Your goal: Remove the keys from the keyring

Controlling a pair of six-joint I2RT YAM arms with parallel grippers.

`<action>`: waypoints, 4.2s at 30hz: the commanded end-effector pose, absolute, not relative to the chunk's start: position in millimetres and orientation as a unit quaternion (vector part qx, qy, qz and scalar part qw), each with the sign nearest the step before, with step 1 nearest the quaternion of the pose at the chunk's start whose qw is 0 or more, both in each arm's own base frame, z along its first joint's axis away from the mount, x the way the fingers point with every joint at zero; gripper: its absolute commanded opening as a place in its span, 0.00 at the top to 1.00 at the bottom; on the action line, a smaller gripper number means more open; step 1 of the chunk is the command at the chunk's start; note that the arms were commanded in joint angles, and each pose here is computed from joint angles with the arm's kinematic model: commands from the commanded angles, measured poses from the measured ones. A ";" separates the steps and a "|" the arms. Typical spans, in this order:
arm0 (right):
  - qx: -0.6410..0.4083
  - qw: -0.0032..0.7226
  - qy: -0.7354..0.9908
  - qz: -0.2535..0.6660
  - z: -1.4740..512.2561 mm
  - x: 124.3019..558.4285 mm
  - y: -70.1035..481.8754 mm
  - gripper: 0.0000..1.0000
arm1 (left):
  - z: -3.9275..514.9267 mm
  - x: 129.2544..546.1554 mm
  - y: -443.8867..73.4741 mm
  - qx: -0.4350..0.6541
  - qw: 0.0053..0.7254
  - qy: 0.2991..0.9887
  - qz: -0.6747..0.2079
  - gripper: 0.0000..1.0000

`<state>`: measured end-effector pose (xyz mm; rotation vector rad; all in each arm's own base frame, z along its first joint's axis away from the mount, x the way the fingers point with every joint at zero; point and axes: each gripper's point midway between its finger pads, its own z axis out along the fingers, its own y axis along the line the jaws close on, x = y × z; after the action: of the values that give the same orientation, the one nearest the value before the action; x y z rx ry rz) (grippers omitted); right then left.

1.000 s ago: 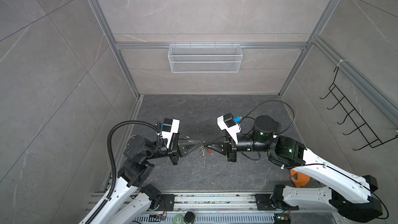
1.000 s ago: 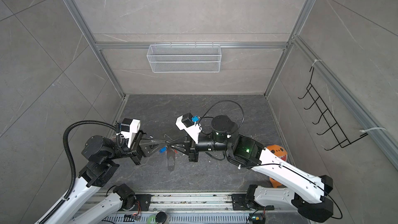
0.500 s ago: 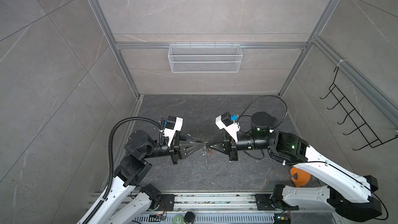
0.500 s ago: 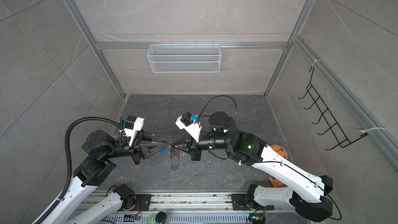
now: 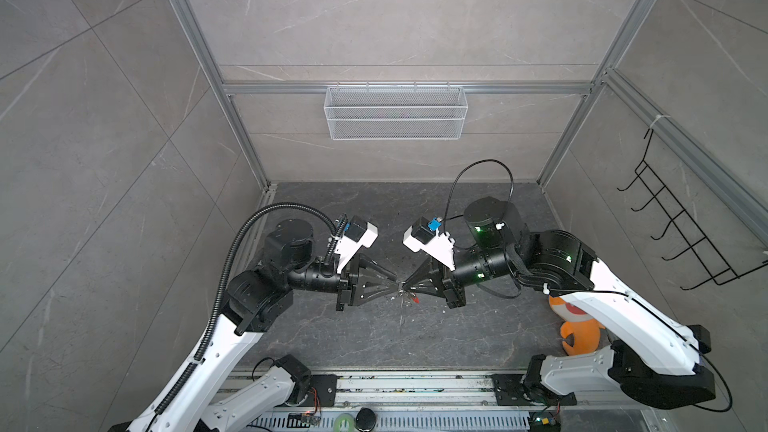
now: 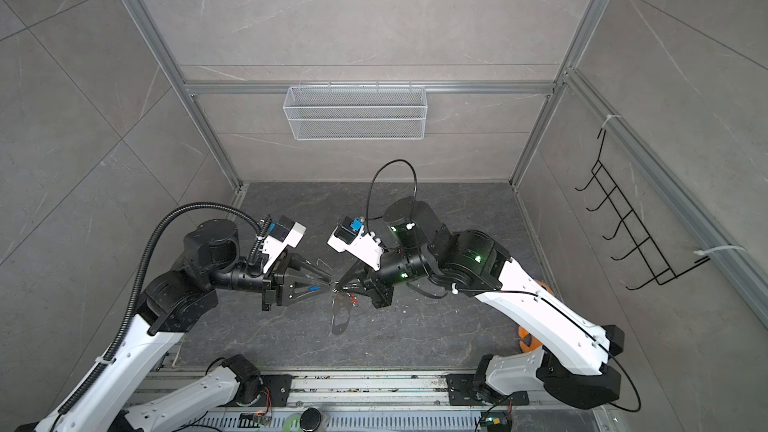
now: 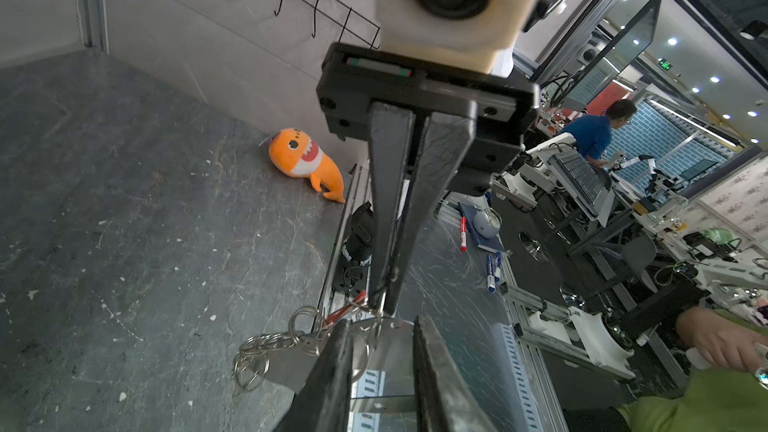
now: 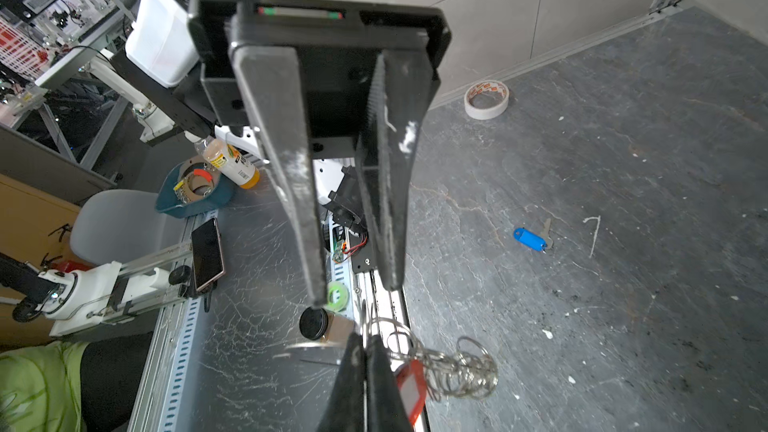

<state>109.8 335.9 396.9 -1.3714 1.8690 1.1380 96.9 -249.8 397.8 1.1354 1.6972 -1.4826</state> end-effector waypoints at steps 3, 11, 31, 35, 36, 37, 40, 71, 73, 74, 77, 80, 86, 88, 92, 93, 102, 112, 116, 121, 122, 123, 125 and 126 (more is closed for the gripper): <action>-0.523 0.263 0.690 0.426 400.7 104.5 333.1 1.00 | 407.6 81.7 -247.0 0.456 0.296 0.615 -0.571 0.72; -0.524 0.266 0.689 0.425 403.1 106.5 335.6 1.00 | 410.7 80.0 -250.1 0.458 0.286 0.602 -0.588 0.79; -0.506 0.298 0.669 0.456 418.0 111.6 347.1 0.96 | 407.7 92.9 -253.1 0.438 0.321 0.604 -0.583 1.00; -0.473 0.376 0.648 0.463 431.4 122.2 341.4 0.69 | 418.9 97.4 -247.1 0.419 0.396 0.575 -0.580 1.00; -0.462 0.397 0.642 0.465 434.5 125.1 339.4 0.66 | 422.8 98.4 -245.1 0.413 0.417 0.565 -0.580 1.00; -0.455 0.412 0.637 0.467 435.9 127.2 338.0 0.64 | 425.6 99.2 -244.0 0.408 0.430 0.557 -0.582 1.00; -0.443 0.433 0.622 0.478 435.9 127.9 336.7 0.60 | 433.4 101.8 -240.3 0.395 0.469 0.532 -0.584 1.00; -0.413 0.455 0.601 0.511 413.8 127.4 335.5 0.70 | 452.6 105.0 -228.7 0.355 0.550 0.463 -0.598 1.00; -0.417 0.449 0.599 0.516 414.2 125.7 337.9 0.75 | 454.3 105.6 -228.7 0.354 0.551 0.461 -0.599 1.00; -0.420 0.446 0.597 0.518 414.2 125.1 339.2 0.78 | 453.9 106.5 -229.3 0.353 0.550 0.462 -0.600 1.00; -0.425 0.439 0.595 0.522 413.5 123.1 341.5 0.88 | 455.2 108.0 -228.9 0.348 0.554 0.460 -0.600 1.00; -0.426 0.431 0.596 0.527 409.9 121.9 344.2 1.00 | 457.0 109.2 -227.4 0.342 0.561 0.457 -0.599 1.00; -0.434 0.402 0.605 0.533 398.2 120.5 352.4 1.00 | 458.0 109.9 -229.0 0.341 0.559 0.450 -0.606 1.00; -0.433 0.392 0.615 0.529 392.3 122.3 355.0 1.00 | 458.6 109.1 -228.7 0.342 0.559 0.449 -0.608 1.00; -0.431 0.372 0.635 0.521 379.1 125.2 358.6 1.00 | 458.0 108.1 -228.8 0.345 0.557 0.451 -0.607 1.00; -0.431 0.371 0.639 0.519 376.8 126.0 358.5 1.00 | 457.8 107.7 -228.7 0.346 0.556 0.451 -0.606 1.00; -0.432 0.399 0.638 0.497 395.9 122.6 338.3 0.84 | 451.9 103.8 -228.3 0.359 0.549 0.465 -0.595 1.00; -0.412 0.392 0.675 0.471 373.1 135.5 338.7 0.64 | 441.3 114.4 -226.1 0.337 0.545 0.512 -0.572 0.89; -0.404 0.379 0.696 0.457 360.1 139.4 336.8 0.55 | 440.1 121.6 -214.7 0.305 0.578 0.521 -0.550 0.68; -0.366 0.351 0.762 0.403 316.9 154.9 327.1 0.53 | 435.9 128.4 -200.1 0.266 0.609 0.529 -0.528 0.45; -0.351 0.347 0.777 0.391 306.6 159.0 323.7 0.52 | 435.0 128.8 -198.4 0.262 0.611 0.531 -0.526 0.42; -0.338 0.342 0.791 0.378 296.2 163.0 319.9 0.52 | 433.7 129.5 -197.4 0.259 0.612 0.534 -0.523 0.39; -0.309 0.335 0.820 0.347 272.9 171.5 310.2 0.51 | 431.3 133.1 -195.1 0.248 0.613 0.542 -0.519 0.32; -0.290 0.332 0.836 0.328 260.0 177.3 303.5 0.51 | 430.5 134.9 -194.3 0.242 0.613 0.546 -0.517 0.29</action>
<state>160.6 323.3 302.2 -0.8980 2.0082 1.0152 124.7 -198.2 434.2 0.6091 1.2371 -1.2415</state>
